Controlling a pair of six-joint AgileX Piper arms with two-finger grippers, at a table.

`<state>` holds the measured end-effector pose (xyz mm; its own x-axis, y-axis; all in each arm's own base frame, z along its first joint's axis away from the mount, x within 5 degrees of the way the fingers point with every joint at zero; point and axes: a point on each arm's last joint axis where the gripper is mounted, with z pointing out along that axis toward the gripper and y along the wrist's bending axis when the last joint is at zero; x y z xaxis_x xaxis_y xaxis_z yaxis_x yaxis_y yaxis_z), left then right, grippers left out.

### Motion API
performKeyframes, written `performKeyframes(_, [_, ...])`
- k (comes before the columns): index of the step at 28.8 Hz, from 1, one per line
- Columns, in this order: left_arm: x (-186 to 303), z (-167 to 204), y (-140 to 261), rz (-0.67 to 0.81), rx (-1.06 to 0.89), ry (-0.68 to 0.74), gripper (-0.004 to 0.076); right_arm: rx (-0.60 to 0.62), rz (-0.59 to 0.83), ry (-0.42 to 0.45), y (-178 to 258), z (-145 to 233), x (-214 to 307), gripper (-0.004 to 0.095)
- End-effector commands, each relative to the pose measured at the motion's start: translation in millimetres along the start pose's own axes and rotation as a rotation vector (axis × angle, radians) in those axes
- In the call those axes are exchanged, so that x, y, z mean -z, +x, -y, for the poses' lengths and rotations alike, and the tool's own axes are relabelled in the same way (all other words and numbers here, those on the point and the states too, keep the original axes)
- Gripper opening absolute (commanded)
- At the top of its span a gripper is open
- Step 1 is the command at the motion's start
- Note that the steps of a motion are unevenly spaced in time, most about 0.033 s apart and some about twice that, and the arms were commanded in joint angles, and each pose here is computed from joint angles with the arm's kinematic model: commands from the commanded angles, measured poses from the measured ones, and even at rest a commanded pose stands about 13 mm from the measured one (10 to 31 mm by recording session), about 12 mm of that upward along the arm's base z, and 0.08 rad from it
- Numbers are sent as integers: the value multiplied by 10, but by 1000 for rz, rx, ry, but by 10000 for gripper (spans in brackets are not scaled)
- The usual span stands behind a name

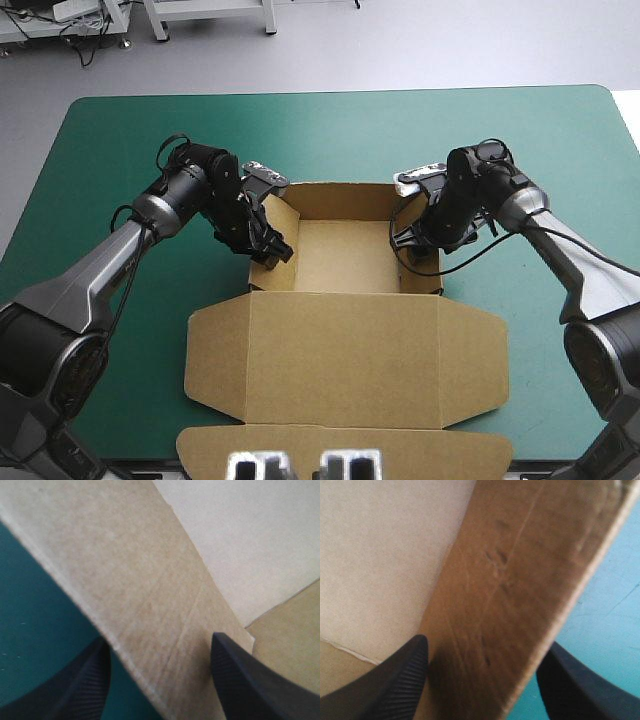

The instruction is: Fold the box

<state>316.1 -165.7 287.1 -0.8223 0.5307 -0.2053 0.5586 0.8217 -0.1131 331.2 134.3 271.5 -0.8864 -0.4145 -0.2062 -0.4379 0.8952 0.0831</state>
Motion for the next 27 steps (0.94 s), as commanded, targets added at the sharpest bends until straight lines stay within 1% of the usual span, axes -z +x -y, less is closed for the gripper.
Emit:
performKeyframes(1, [251,91,75,12,-1,26,445,-3,71,13,-14,-23,257,691])
performKeyframes(5, [398,100,80,56,-12,6,445,-2,53,13,-25,-31,367,691])
performKeyframes(7, [476,100,81,79,-19,-8,445,3,67,18,-56,-35,462,691])
performKeyframes(9, [588,113,81,114,-24,-15,445,1,120,13,-95,-56,614,691])
performKeyframes(10, [700,130,85,150,-29,-20,445,6,173,15,-116,-72,770,691])
performKeyframes(14, [985,158,102,239,-45,-47,445,16,272,23,-119,-102,1084,691])
performKeyframes(16, [1174,155,143,291,-58,-92,445,21,316,31,-81,-116,1236,691])
performKeyframes(20, [1533,72,335,364,-83,-280,440,35,363,67,36,-116,1433,691])
performKeyframes(22, [1696,46,459,396,-84,-357,402,40,381,94,81,-106,1509,691])
performKeyframes(23, [1783,44,538,416,-82,-387,365,41,386,99,93,-104,1529,691])
performKeyframes(24, [1873,50,615,439,-82,-409,316,42,392,106,107,-102,1552,691])
performKeyframes(27, [2116,99,838,515,-79,-433,133,31,394,111,112,-97,1559,690])
